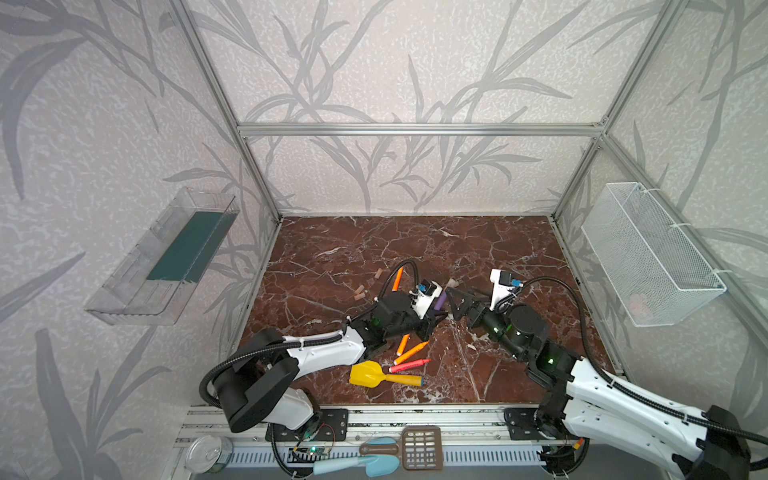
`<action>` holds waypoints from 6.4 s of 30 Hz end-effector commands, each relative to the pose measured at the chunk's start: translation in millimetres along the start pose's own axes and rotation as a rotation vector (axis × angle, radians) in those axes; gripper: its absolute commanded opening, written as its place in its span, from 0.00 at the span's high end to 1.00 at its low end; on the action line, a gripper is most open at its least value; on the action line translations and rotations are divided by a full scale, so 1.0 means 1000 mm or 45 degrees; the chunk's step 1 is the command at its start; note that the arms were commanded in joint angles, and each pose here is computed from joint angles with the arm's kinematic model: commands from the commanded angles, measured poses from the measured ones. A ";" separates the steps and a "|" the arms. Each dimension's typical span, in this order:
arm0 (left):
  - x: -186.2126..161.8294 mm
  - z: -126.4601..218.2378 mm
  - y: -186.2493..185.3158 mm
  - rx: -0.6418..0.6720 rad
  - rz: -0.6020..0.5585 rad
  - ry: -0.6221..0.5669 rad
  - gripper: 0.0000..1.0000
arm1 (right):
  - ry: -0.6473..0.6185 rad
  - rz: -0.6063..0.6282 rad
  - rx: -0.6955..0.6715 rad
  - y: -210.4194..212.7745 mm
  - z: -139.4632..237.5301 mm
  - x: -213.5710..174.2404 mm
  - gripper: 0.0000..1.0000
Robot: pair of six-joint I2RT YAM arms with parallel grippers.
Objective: Insert the pens into the pen caps
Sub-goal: 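Lower the held cap onto the purple marker tip with the right gripper, then open the right gripper off the capped purple marker and draw it back, then lower the capped purple marker with the left gripper while the right arm withdraws, then release the purple marker and move the left gripper over the pink marker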
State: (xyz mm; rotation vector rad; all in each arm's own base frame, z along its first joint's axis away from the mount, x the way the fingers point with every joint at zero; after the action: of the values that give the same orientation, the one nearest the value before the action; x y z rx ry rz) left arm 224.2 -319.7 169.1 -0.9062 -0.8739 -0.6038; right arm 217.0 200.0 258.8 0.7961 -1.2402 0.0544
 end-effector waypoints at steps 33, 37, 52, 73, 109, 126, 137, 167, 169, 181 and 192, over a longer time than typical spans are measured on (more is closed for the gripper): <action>-0.001 -0.011 -0.013 -0.058 -0.055 0.002 1.00 | 0.242 -0.069 0.049 -0.002 -0.051 -0.016 0.80; 0.009 -0.006 -0.017 -0.059 -0.062 -0.038 1.00 | 0.242 -0.084 0.043 -0.004 -0.048 -0.019 1.00; 0.072 0.016 -0.007 0.096 -0.130 -0.264 1.00 | 0.296 -0.013 0.115 0.015 -0.035 -0.049 1.00; 0.157 0.056 0.037 0.334 -0.090 -0.505 1.00 | 0.388 0.083 0.252 0.070 -0.019 -0.095 1.00; 0.002 -0.019 0.110 0.457 0.273 0.101 1.00 | -0.121 0.200 -0.869 -0.144 0.058 0.018 0.12; -0.029 -0.048 0.147 0.695 0.355 0.442 1.00 | 0.093 0.112 -1.157 -0.233 0.035 -0.001 0.19; -0.030 -0.063 0.161 0.778 0.358 0.554 1.00 | 0.043 0.115 -1.106 -0.227 0.042 -0.002 0.18; 0.015 -0.029 0.143 0.758 0.211 0.458 0.45 | 0.050 0.132 -1.097 -0.228 0.035 0.000 0.18; 0.015 -0.010 0.134 0.752 0.205 0.404 0.43 | 0.061 0.133 -1.107 -0.229 0.035 0.000 0.18; -0.028 0.109 0.080 0.745 0.367 0.088 0.43 | -0.026 0.147 -1.035 -0.221 0.044 0.000 0.18; -0.047 0.162 0.070 0.753 0.451 -0.089 0.37 | 0.088 0.160 -0.973 -0.218 0.031 -0.005 0.18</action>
State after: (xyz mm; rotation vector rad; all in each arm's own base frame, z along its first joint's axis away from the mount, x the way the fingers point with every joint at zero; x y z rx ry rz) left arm 195.0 -152.4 165.5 -0.5684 -0.8799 -0.0431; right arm 281.5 20.4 135.1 0.0341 -1.1022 -0.2981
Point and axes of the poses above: each gripper's point midway between its finger pads, its own z axis back along the fingers, its own y axis along the line the jaws close on, x = y × z, the point moved 4 cm from there along z, back along the fingers, and after that the axes turned 8 degrees about z, right-handed, at the moved point
